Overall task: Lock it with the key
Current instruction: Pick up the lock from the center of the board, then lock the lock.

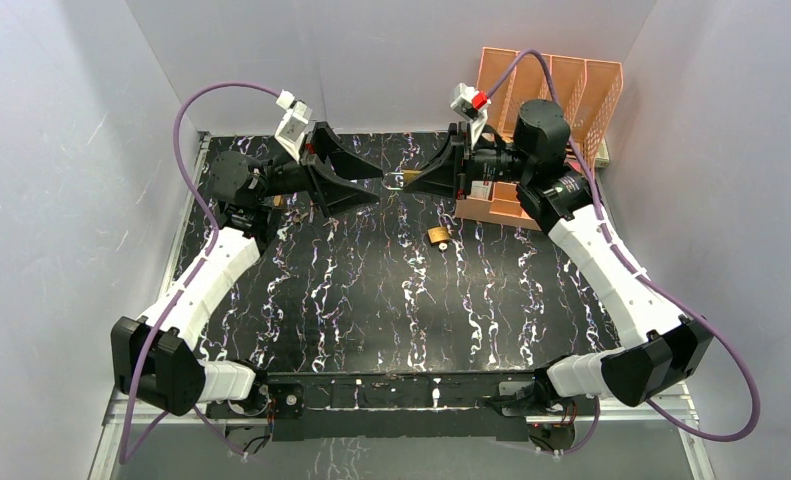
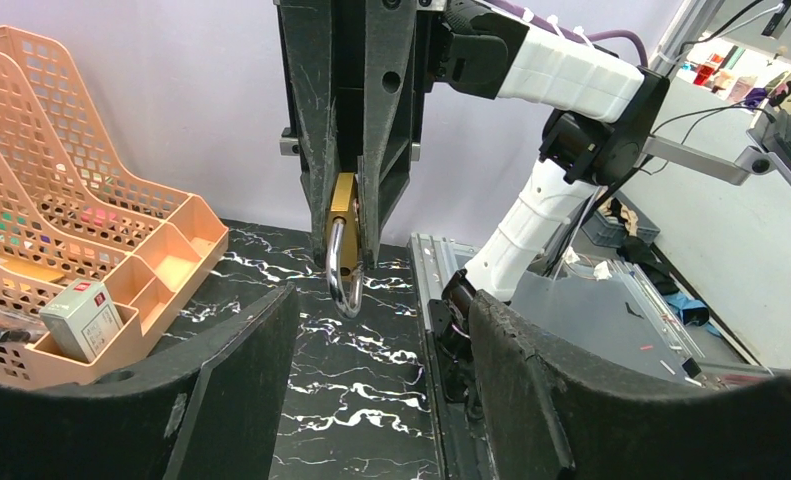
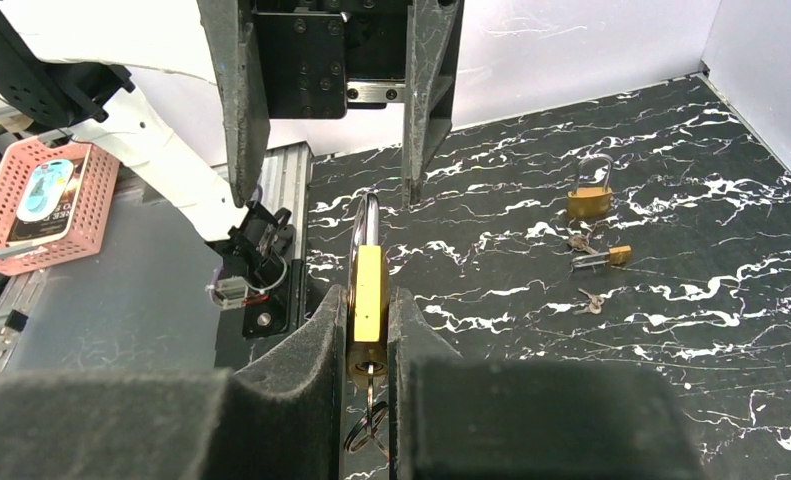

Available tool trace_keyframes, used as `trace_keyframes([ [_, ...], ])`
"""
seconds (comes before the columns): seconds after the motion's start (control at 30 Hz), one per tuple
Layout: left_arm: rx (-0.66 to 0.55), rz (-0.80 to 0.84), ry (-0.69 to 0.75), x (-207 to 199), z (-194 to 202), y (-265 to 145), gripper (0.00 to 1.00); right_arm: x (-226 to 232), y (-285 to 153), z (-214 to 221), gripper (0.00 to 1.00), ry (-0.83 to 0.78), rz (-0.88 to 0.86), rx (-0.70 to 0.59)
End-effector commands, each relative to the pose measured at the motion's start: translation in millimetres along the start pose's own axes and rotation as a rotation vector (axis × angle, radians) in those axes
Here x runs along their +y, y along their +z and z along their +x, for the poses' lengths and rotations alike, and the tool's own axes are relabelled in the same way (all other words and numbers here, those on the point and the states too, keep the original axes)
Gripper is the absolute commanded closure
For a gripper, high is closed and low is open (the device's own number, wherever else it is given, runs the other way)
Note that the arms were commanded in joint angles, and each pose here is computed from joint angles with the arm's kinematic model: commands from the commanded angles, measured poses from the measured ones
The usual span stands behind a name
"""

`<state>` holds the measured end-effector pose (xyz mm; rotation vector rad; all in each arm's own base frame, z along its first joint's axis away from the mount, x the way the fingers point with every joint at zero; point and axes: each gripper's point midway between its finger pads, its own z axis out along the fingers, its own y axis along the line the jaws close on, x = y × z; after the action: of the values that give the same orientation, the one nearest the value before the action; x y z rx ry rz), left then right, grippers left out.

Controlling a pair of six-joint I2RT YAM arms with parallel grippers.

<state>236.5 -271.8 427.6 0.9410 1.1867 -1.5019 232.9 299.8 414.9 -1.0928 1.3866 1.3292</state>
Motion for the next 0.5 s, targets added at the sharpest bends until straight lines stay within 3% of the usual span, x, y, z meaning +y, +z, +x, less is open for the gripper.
trace_keyframes([
  [0.0,-0.026,0.012,0.089,-11.4,-19.2,0.2,0.39,16.5,-3.5,-33.5,1.0,-0.099,-0.039,-0.058],
  [0.47,-0.014,0.008,0.064,-1.3,-12.7,1.7,0.52,13.5,0.9,-28.4,1.0,-0.068,-0.064,-0.052],
])
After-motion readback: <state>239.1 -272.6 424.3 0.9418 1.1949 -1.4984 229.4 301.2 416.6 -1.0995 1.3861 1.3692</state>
